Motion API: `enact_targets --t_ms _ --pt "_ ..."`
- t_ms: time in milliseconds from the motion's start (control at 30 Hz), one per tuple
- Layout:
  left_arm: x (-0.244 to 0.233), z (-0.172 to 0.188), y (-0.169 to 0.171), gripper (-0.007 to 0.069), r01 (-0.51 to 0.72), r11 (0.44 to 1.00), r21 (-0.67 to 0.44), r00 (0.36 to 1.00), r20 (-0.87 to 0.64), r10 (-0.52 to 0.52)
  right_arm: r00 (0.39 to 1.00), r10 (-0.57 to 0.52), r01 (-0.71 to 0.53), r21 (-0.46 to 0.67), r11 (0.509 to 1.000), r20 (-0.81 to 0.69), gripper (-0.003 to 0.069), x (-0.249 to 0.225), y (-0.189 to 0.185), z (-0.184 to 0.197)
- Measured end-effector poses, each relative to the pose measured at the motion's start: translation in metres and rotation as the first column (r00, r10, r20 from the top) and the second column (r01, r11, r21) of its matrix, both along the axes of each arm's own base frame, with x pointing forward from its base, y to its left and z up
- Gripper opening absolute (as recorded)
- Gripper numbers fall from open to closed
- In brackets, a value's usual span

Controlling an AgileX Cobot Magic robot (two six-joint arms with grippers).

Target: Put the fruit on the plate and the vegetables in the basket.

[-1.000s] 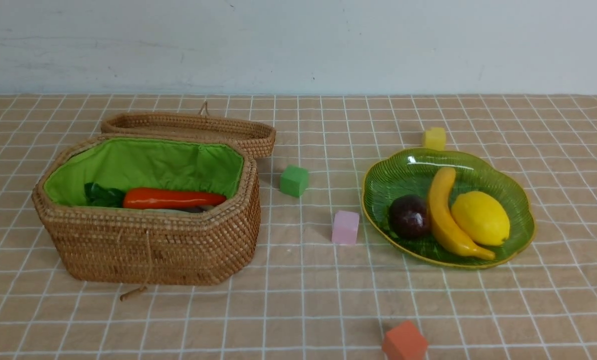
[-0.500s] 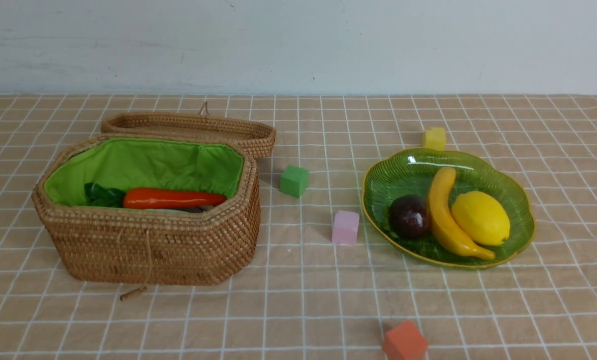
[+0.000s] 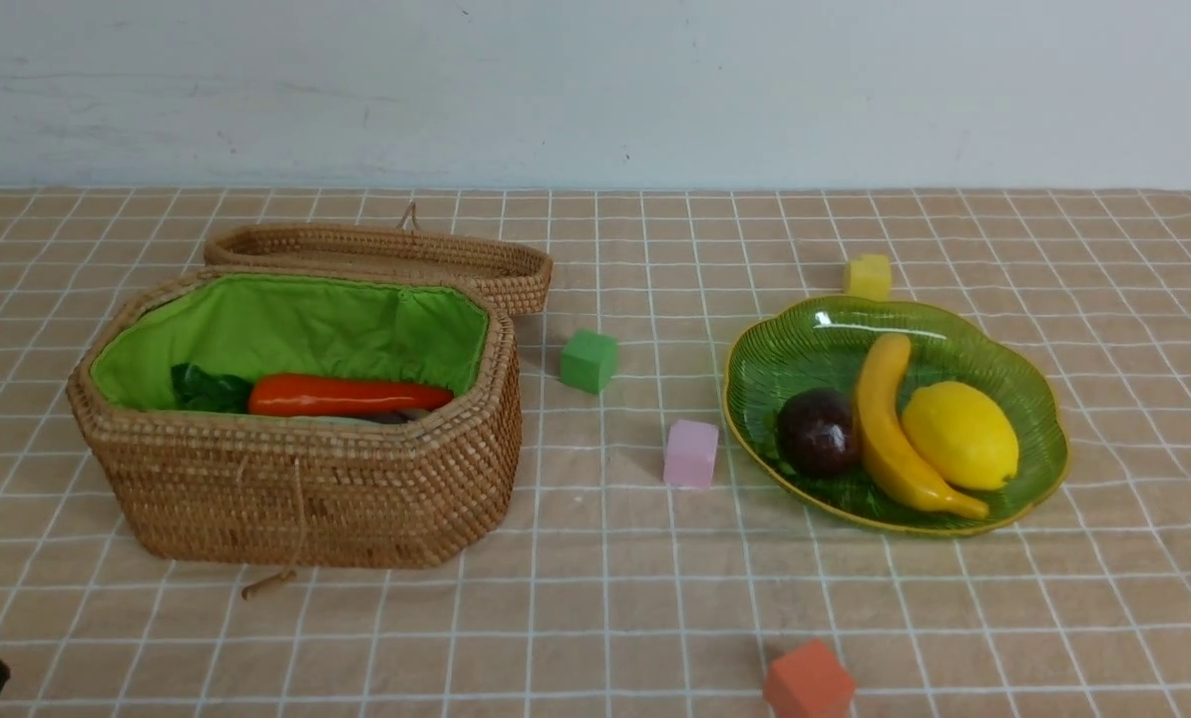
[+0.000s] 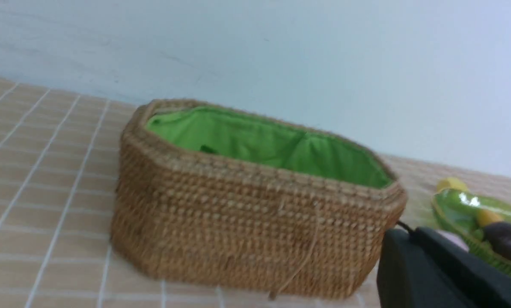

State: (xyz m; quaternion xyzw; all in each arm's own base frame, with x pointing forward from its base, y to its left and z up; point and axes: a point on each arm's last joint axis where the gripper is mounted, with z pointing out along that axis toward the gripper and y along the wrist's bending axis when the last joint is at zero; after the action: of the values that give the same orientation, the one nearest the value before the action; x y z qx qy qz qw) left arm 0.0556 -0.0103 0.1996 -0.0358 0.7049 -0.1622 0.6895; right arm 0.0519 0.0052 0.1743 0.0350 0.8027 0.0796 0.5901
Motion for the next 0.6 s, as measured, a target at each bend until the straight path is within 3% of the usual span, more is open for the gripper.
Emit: enact_targets --t_ms 167,300,600 --pt "-0.004 -0.029 -0.001 -0.0012 0.016 1.0 0.027 0.956 -0.294 -0.007 1.0 0.0 0.0 0.0 1.0 0.0 0.0012 0.0 0.0 0.0" --pt "-0.005 -0.03 -0.003 -0.0012 0.017 0.999 -0.029 0.948 -0.316 -0.026 1.0 0.0 0.0 0.0 1.0 0.0 0.0016 0.0 0.0 0.0" --pt "-0.005 -0.03 -0.003 -0.0012 0.017 0.999 -0.04 0.948 -0.317 -0.029 1.0 0.0 0.0 0.0 1.0 0.0 0.0022 0.0 0.0 0.0"
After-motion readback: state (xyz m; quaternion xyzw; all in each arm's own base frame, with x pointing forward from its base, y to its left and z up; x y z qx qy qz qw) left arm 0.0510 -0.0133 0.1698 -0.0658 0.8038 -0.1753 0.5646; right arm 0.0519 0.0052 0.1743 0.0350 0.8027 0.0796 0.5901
